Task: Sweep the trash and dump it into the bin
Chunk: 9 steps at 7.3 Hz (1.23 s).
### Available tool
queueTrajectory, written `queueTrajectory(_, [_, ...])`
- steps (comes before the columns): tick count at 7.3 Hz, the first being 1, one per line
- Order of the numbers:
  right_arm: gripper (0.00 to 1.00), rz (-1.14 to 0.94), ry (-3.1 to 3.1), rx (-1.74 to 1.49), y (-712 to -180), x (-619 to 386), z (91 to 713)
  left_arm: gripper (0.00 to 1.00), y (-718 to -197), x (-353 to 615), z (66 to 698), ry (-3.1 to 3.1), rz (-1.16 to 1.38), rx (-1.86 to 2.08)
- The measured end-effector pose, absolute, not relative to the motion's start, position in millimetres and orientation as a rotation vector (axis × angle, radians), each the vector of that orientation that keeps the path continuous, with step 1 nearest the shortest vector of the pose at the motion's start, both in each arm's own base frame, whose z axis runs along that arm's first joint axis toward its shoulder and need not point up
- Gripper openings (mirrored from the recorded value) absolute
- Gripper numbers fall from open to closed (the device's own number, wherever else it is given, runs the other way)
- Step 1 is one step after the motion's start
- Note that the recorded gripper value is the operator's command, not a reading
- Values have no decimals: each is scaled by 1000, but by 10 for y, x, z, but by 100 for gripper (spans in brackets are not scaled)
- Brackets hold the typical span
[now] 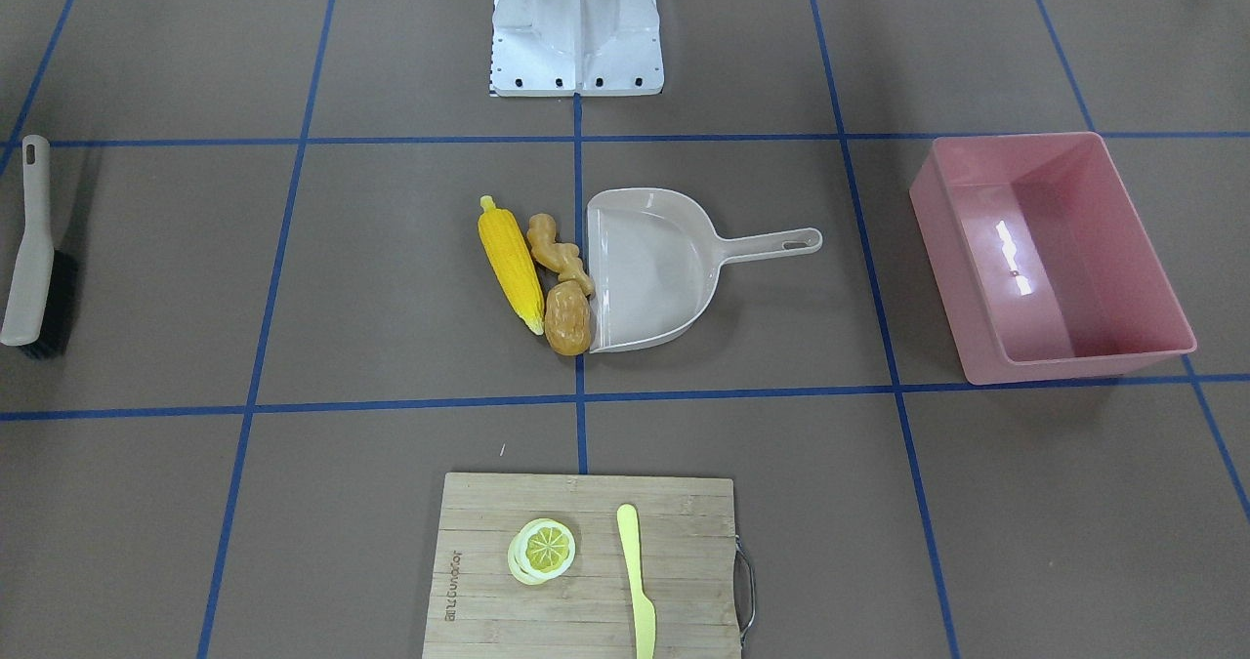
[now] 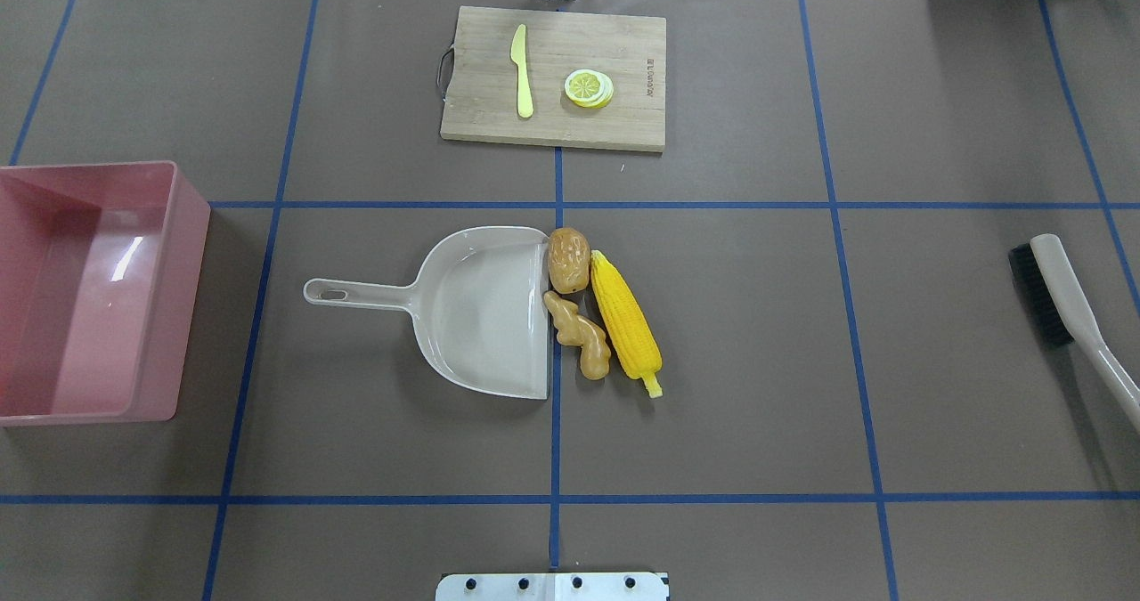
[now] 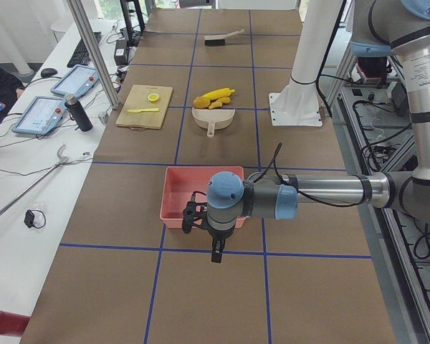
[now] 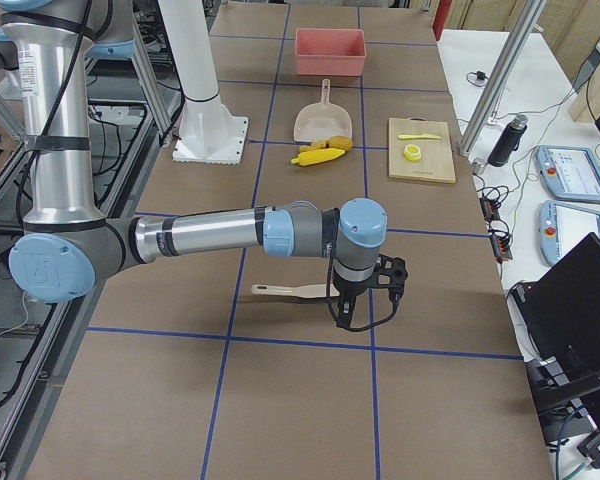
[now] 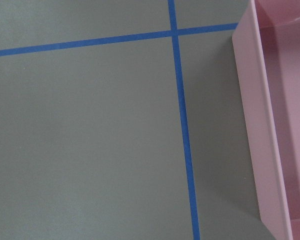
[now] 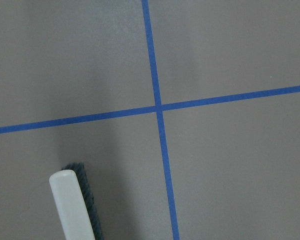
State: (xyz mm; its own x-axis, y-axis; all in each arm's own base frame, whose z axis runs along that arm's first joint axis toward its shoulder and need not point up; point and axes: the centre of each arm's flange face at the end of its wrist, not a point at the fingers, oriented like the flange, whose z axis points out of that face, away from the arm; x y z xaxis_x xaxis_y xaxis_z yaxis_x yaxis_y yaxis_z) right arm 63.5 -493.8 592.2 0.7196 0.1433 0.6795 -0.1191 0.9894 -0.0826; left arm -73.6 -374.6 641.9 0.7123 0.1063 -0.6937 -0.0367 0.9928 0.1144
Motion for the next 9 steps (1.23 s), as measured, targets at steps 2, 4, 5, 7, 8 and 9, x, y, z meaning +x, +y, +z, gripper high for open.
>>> queueTrajectory(2, [100,143,-754,-34,-4920,635,5927,99,-3747,-734,6419,774,80,94])
queueTrajectory(4, [100,140,-754,-33,-4914,635,5928,99,-3757,-732,6381,774,84,102])
queueTrajectory(5, [100,140,-753,-32,-4912,636,5928,99,-3771,-725,6311,773,91,115])
queueTrajectory(7, [100,140,-751,-34,-4902,637,5940,99,-3847,-674,6126,772,120,148])
queueTrajectory(8, [100,142,-750,-40,-4873,638,5971,99,-3941,-567,5977,773,157,169])
queueTrajectory(9, [100,143,-750,-41,-4845,638,5978,99,-4109,-387,5739,781,214,202])
